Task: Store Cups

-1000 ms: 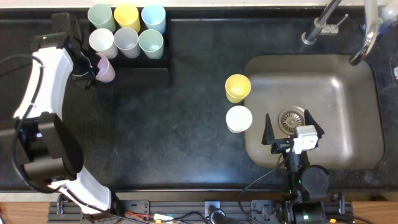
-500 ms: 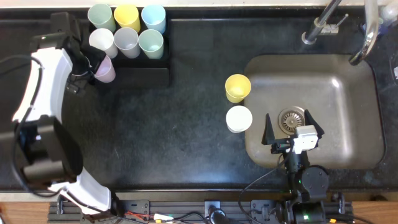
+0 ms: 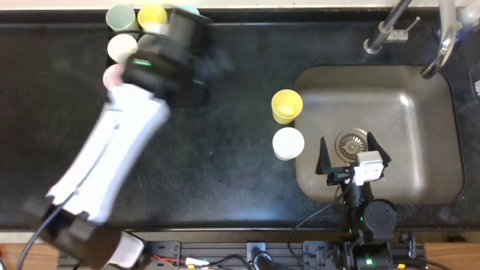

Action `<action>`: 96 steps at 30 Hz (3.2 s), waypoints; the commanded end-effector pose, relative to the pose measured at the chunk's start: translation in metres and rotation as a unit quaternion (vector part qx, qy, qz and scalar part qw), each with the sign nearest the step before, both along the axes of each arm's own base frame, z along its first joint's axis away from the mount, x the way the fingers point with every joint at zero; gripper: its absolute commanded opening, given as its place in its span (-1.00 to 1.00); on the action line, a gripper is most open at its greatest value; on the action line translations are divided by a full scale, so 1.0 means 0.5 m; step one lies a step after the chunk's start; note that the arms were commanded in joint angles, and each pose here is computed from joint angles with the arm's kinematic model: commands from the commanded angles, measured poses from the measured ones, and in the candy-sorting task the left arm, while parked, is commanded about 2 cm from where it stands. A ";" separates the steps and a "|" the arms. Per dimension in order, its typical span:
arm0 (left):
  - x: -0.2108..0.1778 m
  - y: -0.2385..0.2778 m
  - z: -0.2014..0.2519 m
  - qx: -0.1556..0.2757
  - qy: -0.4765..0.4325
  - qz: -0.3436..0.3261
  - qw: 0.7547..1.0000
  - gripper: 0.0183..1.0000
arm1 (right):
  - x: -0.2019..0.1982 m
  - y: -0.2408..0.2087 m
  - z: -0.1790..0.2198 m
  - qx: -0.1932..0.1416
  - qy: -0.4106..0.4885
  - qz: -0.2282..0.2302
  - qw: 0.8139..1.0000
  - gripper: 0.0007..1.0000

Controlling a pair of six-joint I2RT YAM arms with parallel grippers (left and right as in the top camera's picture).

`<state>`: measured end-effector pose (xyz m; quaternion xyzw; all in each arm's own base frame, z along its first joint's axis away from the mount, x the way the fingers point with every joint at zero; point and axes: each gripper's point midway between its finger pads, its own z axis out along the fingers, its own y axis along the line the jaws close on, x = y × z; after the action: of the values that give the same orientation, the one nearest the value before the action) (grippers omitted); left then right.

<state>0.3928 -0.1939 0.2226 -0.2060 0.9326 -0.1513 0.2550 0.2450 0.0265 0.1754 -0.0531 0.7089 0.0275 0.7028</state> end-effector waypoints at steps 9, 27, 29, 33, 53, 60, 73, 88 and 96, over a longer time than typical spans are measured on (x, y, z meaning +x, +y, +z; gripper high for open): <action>-0.063 -0.265 -0.193 0.025 0.091 -0.130 0.987 1.00 | 0.001 0.000 -0.007 -0.002 0.000 0.001 1.000 0.99; -0.065 -0.266 -0.254 0.034 0.125 -0.130 0.983 0.55 | 0.001 0.000 -0.007 -0.002 0.000 0.001 1.000 1.00; -0.061 -0.265 -0.253 0.033 0.123 -0.129 0.983 -0.08 | 0.001 0.000 -0.007 -0.002 0.000 0.001 1.000 1.00; -0.047 -0.263 -0.241 0.027 0.115 -0.124 0.985 -0.96 | 0.001 0.000 -0.007 -0.002 0.000 0.001 1.000 1.00; 0.032 0.187 -0.075 0.013 0.135 0.173 0.976 -0.96 | 0.001 0.000 -0.007 -0.002 0.000 0.001 1.000 1.00; 0.052 0.358 -0.081 -0.037 0.151 0.297 0.942 -0.96 | 0.001 0.000 -0.007 -0.002 0.000 0.001 1.000 0.99; 0.007 0.379 -0.151 -0.020 0.205 0.320 0.925 -0.96 | 0.001 0.000 -0.007 -0.002 0.000 0.001 1.000 1.00; -0.009 0.393 -0.225 0.004 0.237 0.347 0.907 -0.96 | 0.001 0.000 -0.007 -0.002 0.000 0.001 1.000 1.00; 0.008 0.390 -0.263 0.006 0.245 0.345 0.906 -0.96 | 0.001 0.000 -0.007 -0.002 0.000 0.001 1.000 1.00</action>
<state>0.3969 -0.0006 0.1002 -0.5349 0.8429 -0.0047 0.0582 0.2450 0.0265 0.1756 -0.0531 0.7086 0.0275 0.7030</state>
